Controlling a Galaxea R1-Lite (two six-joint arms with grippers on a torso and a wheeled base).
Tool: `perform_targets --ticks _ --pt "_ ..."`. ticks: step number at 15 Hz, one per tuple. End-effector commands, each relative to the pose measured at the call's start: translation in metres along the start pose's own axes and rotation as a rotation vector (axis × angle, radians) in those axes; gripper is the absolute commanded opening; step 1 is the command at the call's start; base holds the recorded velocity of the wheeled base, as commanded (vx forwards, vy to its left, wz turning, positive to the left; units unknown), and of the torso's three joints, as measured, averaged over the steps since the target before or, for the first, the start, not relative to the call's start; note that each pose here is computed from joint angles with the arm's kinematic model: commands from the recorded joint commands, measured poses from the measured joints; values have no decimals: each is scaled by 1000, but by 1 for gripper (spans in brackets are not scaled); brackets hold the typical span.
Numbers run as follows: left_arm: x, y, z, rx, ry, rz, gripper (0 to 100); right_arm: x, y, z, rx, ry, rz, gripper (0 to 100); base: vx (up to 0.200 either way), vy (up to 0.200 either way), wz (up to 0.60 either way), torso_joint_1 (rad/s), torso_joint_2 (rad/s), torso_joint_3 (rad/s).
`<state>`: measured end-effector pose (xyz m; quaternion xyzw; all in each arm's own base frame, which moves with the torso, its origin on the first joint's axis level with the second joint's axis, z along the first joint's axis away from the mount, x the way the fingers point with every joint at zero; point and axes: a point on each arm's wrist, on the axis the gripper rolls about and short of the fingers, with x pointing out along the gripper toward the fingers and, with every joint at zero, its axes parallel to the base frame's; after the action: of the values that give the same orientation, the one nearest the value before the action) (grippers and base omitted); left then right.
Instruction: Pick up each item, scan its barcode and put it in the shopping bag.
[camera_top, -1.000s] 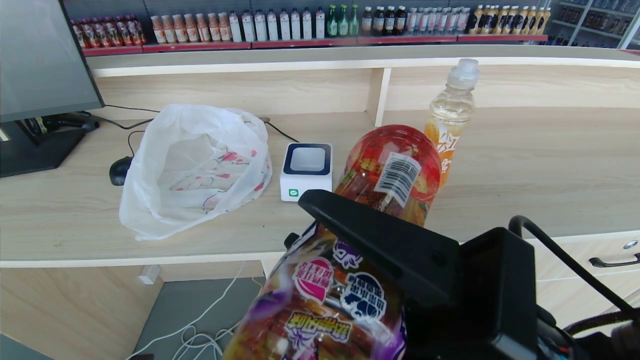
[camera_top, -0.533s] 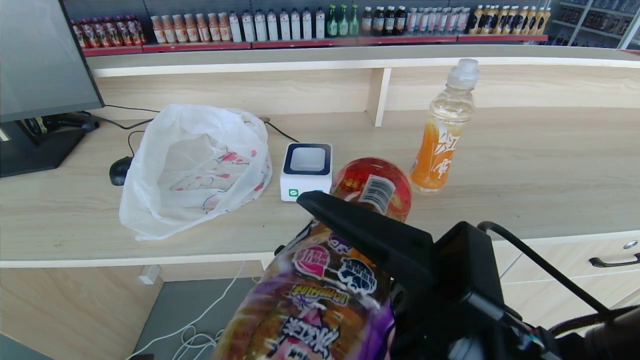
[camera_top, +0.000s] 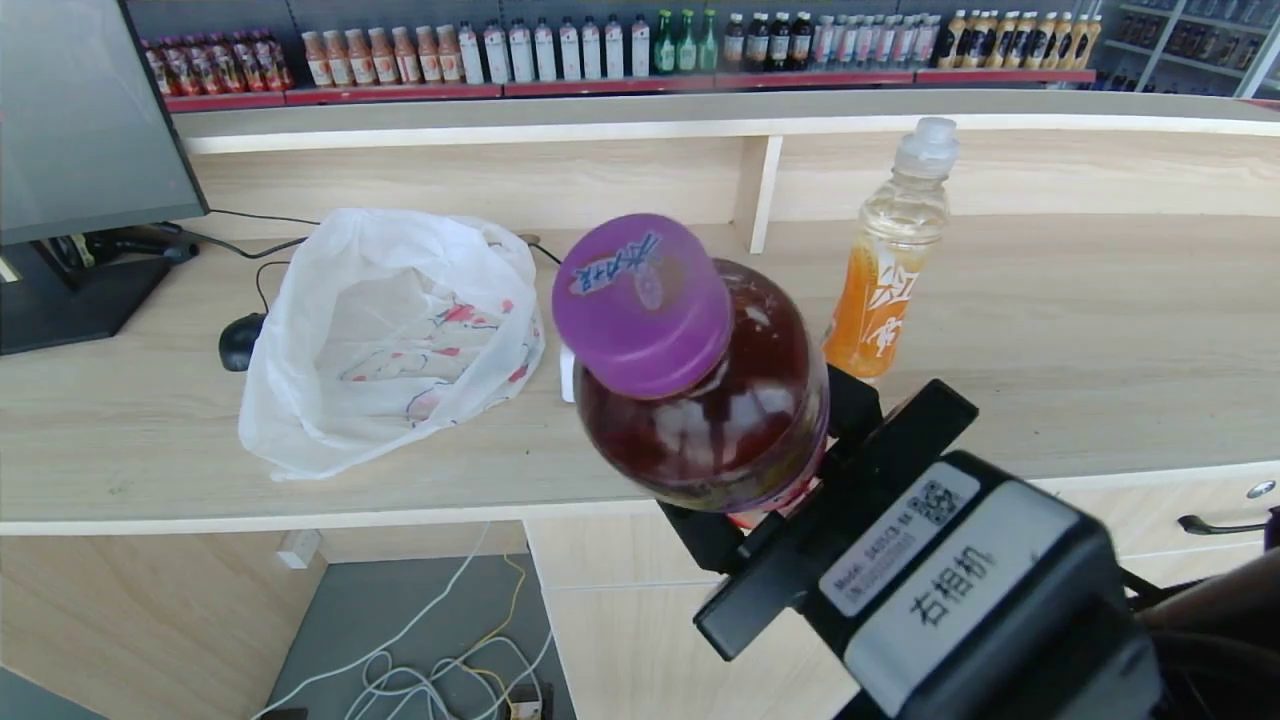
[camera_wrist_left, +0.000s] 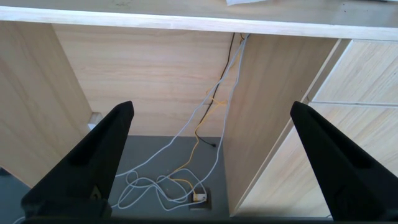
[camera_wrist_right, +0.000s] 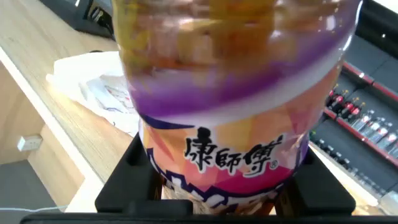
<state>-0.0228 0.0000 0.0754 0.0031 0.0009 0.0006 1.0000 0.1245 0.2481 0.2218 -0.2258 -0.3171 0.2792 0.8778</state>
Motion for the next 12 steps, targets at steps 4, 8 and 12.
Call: perform_targets --ticks 4,8,12 --pt "0 0 0 0 0 0 100 10 -12 -5 142 45 -66 0 0 0 0 0 0 0" --pt "0 0 0 0 0 0 100 26 -39 9 286 43 -117 0 0 0 0 0 0 0" --pt "0 0 0 0 0 0 100 18 -63 18 513 87 -116 0 0 0 0 0 0 0"
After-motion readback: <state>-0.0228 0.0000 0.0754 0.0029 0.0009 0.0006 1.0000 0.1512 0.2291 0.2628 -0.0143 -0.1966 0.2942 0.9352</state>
